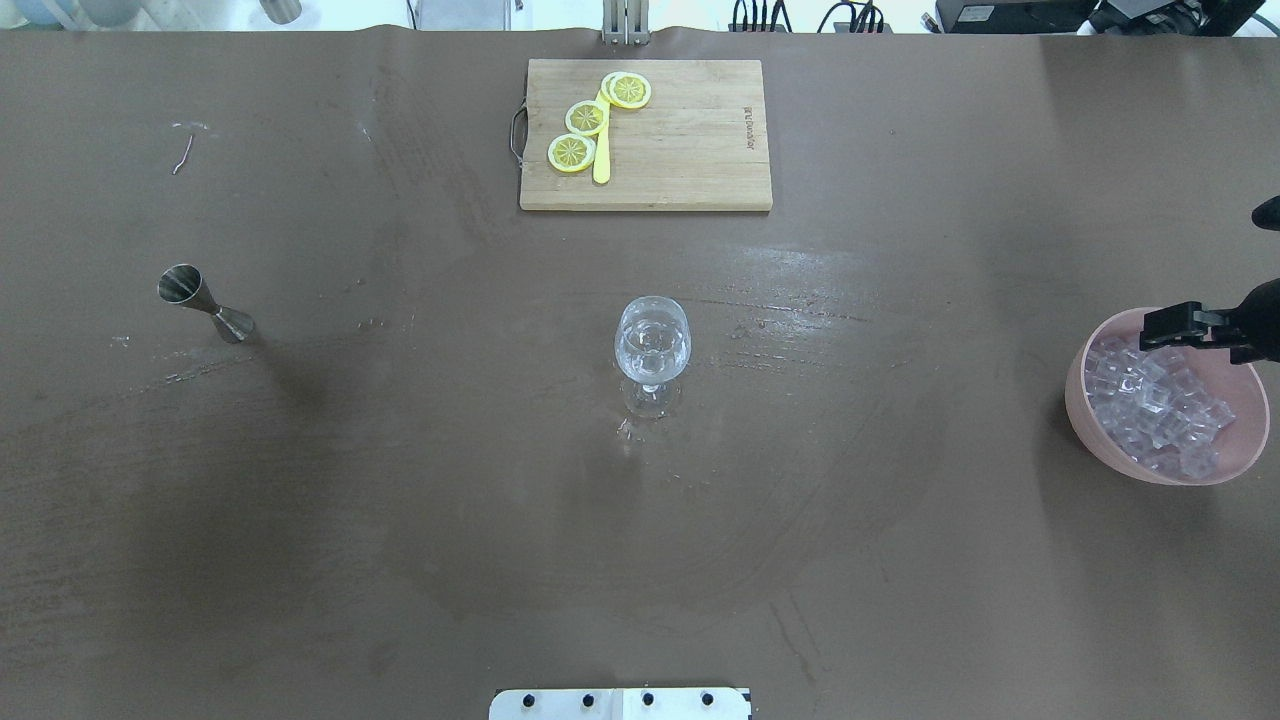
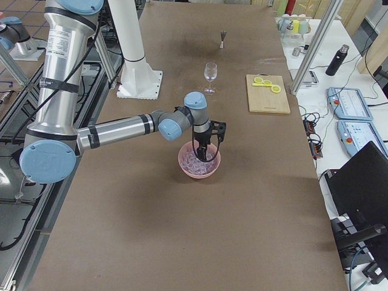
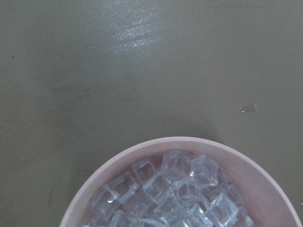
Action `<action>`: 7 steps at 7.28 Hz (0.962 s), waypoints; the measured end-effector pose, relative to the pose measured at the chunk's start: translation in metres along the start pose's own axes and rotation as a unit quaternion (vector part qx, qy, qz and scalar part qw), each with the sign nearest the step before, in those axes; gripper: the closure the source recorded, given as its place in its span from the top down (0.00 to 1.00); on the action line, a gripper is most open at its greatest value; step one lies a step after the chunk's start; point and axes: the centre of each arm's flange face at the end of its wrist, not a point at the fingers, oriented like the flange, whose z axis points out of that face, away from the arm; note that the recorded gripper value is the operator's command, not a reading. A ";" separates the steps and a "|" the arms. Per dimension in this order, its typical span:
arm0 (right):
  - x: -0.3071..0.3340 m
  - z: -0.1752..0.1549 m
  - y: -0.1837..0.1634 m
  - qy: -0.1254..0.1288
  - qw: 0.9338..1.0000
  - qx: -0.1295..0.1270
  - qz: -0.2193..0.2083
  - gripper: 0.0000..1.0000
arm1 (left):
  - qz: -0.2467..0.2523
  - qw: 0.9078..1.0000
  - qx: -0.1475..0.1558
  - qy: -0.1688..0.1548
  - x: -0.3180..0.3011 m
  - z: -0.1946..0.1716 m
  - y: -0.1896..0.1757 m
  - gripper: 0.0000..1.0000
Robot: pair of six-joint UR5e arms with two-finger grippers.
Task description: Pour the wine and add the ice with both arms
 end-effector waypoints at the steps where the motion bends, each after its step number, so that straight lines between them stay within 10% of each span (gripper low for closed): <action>1: -0.002 0.005 0.004 0.004 1.000 -0.001 0.004 0.91 | 0.000 1.000 0.000 0.000 0.000 0.000 0.000 0.98; 7: -0.004 0.020 0.028 0.010 1.000 0.000 0.000 0.69 | 0.001 1.000 -0.001 0.001 0.001 0.001 0.000 0.98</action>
